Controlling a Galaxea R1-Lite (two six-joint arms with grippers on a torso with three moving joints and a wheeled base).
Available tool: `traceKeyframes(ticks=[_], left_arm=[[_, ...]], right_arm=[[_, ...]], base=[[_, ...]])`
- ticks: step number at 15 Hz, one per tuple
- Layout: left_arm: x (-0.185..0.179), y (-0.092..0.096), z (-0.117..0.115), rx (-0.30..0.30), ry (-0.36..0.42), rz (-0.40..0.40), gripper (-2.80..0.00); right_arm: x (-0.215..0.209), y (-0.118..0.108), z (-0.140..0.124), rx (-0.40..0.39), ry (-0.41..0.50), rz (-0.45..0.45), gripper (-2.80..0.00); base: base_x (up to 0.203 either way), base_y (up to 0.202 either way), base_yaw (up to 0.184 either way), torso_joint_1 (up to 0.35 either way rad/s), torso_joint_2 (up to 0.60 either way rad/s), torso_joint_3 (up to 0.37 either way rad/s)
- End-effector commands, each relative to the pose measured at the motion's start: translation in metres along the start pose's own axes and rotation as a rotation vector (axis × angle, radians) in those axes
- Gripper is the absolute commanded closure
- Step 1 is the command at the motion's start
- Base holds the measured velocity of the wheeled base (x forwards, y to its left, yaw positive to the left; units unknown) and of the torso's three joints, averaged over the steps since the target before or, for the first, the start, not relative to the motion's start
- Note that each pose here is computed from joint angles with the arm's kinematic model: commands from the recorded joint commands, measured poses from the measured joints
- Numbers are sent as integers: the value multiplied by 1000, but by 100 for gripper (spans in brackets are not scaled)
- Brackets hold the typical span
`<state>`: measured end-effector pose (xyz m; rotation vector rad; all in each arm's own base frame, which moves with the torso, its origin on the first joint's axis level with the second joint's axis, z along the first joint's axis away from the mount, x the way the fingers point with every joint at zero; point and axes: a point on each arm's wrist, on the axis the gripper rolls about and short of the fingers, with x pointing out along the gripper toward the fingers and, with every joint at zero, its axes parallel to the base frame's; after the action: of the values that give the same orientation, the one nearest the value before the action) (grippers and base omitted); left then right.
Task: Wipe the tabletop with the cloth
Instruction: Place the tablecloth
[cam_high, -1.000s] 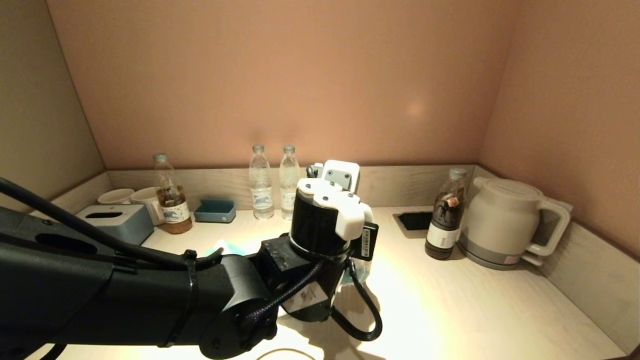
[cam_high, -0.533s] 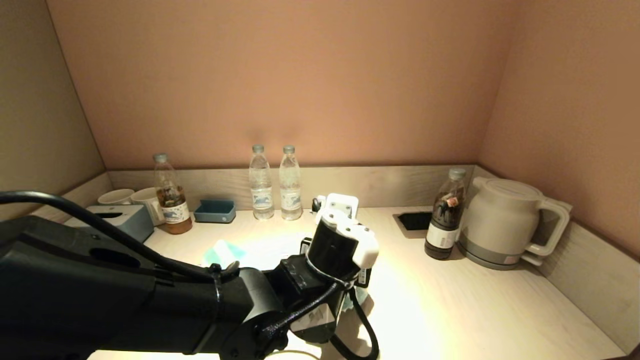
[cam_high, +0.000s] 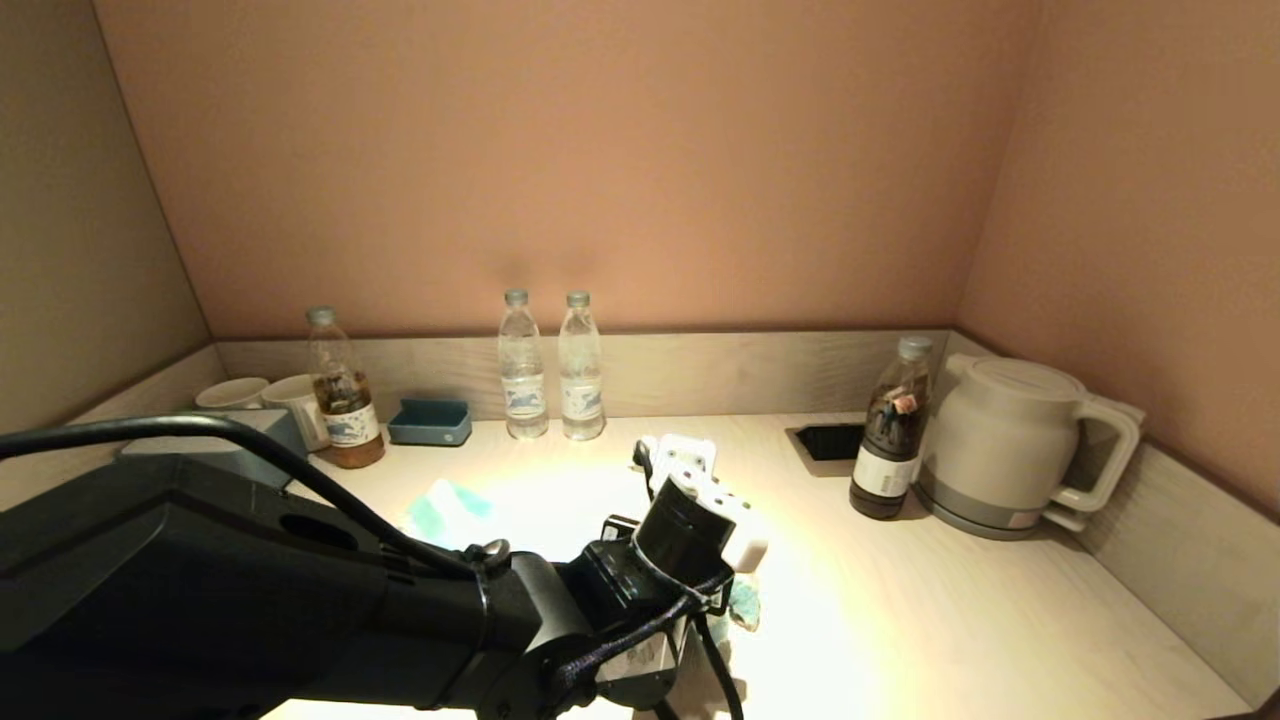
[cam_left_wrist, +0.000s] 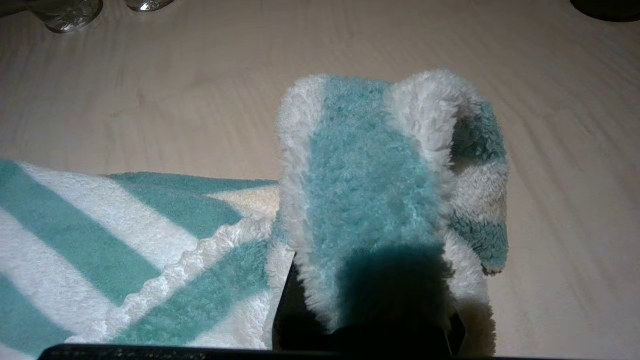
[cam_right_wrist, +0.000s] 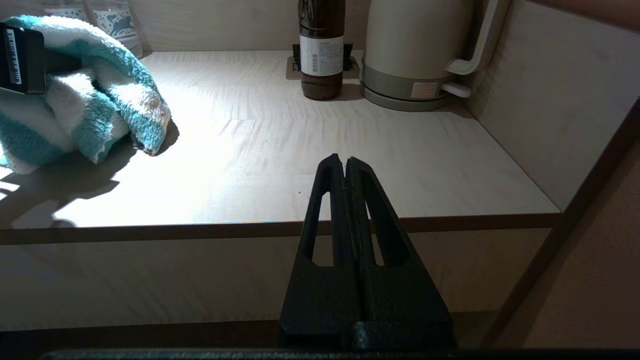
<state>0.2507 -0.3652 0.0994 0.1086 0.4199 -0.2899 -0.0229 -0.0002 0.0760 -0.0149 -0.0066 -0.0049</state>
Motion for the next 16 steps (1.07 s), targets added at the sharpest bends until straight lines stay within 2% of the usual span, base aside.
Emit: traceKeyframes(ticks=[1, 2, 3, 7, 9, 10, 13, 14, 16], left_arm=[[3, 0, -3, 0, 4, 7, 0], [7, 1, -4, -9, 35, 19, -55], [7, 1, -3, -27, 72, 29, -280], [-3, 3, 5, -70, 166, 63, -280], [-9, 3, 11, -95, 179, 67, -280], [-15, 5, 13, -86, 232, 93, -280], [-46, 16, 47, -133, 360, 154, -280], [-58, 21, 59, -148, 383, 165, -280], [-85, 34, 86, -191, 372, 159, -280]], right_arm=[[0, 0, 0, 0, 0, 2, 0], [0, 0, 0, 0, 0, 2, 0], [0, 0, 0, 0, 0, 2, 0], [0, 0, 0, 0, 0, 0, 0], [0, 0, 0, 0, 0, 2, 0], [0, 0, 0, 0, 0, 2, 0], [0, 0, 0, 0, 0, 2, 0], [0, 0, 0, 0, 0, 1, 0], [0, 0, 0, 0, 0, 2, 0]], base=[[0, 0, 0, 0, 0, 0], [0, 0, 0, 0, 0, 0], [0, 0, 0, 0, 0, 0], [0, 0, 0, 0, 0, 0], [0, 0, 0, 0, 0, 0], [0, 0, 0, 0, 0, 0], [0, 0, 0, 0, 0, 0], [0, 0, 0, 0, 0, 0], [0, 0, 0, 0, 0, 0]])
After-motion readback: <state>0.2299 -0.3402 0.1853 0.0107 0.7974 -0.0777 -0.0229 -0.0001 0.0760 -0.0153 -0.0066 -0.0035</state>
